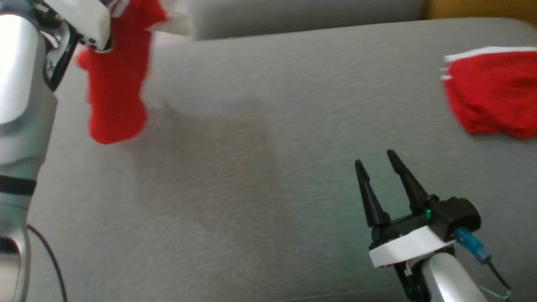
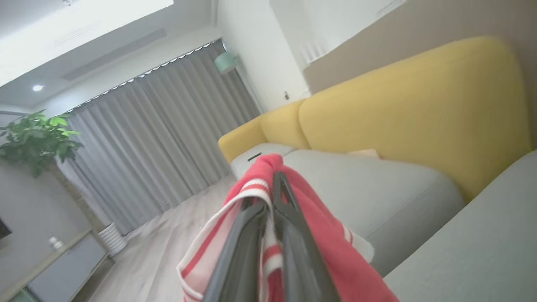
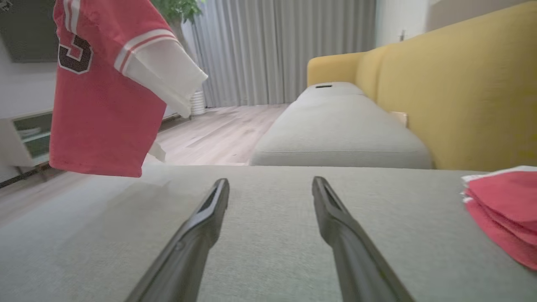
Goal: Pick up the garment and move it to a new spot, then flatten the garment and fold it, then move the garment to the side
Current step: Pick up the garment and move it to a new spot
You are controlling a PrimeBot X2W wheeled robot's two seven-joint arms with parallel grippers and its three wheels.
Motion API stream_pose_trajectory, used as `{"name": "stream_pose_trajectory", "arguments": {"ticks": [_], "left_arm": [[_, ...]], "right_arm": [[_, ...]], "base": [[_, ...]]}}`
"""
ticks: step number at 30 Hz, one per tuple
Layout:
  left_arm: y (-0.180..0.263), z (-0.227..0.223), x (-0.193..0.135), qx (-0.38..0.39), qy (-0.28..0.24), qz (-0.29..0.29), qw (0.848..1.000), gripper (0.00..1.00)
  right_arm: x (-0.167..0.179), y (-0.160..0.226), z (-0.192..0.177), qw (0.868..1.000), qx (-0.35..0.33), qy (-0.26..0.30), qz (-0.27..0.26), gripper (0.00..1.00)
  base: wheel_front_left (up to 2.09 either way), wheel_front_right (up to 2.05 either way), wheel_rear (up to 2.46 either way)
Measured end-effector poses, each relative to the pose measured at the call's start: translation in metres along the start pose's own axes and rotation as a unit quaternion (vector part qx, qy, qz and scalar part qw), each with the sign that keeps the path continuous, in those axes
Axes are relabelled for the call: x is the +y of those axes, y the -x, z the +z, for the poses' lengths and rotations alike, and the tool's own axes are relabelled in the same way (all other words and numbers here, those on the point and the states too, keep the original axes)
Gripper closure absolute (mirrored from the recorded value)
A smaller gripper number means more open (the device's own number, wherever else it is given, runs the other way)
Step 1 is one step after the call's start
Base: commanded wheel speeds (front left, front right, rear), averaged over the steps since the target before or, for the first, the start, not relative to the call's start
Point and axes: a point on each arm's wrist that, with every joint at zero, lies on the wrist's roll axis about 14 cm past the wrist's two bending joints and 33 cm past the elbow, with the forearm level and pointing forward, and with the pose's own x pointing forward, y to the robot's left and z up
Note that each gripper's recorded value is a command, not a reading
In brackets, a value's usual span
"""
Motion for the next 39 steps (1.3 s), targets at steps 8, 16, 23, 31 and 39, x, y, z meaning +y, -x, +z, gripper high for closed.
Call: {"name": "stream_pose_trajectory", "arguments": {"ticks": [8,16,23,31,39], "left_arm": [[-0.026,0.045,-0.085,-0.045,0.048,-0.098,0.993,1.00],[-0.031,0.018,-0.202,-0.013,0.125,-0.216,0.968,1.00],[-0.003,-0.083,-0.272,0.102,0.171,-0.264,0.944,1.00],[0.004,-0.096,-0.282,0.105,0.225,-0.227,0.942,0.00],[0.033,-0.080,-0.205,0.082,0.246,-0.086,0.962,0.00]], "right_arm": [[-0.031,0.038,0.018,0.997,-0.026,0.000,-0.071,0.00],[-0.061,0.061,0.018,0.991,-0.022,0.003,-0.131,0.00],[-0.072,0.051,0.009,0.989,-0.005,-0.010,-0.145,0.00],[-0.074,0.046,0.007,0.989,-0.004,-0.014,-0.145,0.00],[-0.055,0.051,0.009,0.992,-0.014,-0.023,-0.123,0.00]], "base": [[0.00,0.00,0.00],[0.00,0.00,0.00],[0.00,0.00,0.00],[0.00,0.00,0.00],[0.00,0.00,0.00]]}}
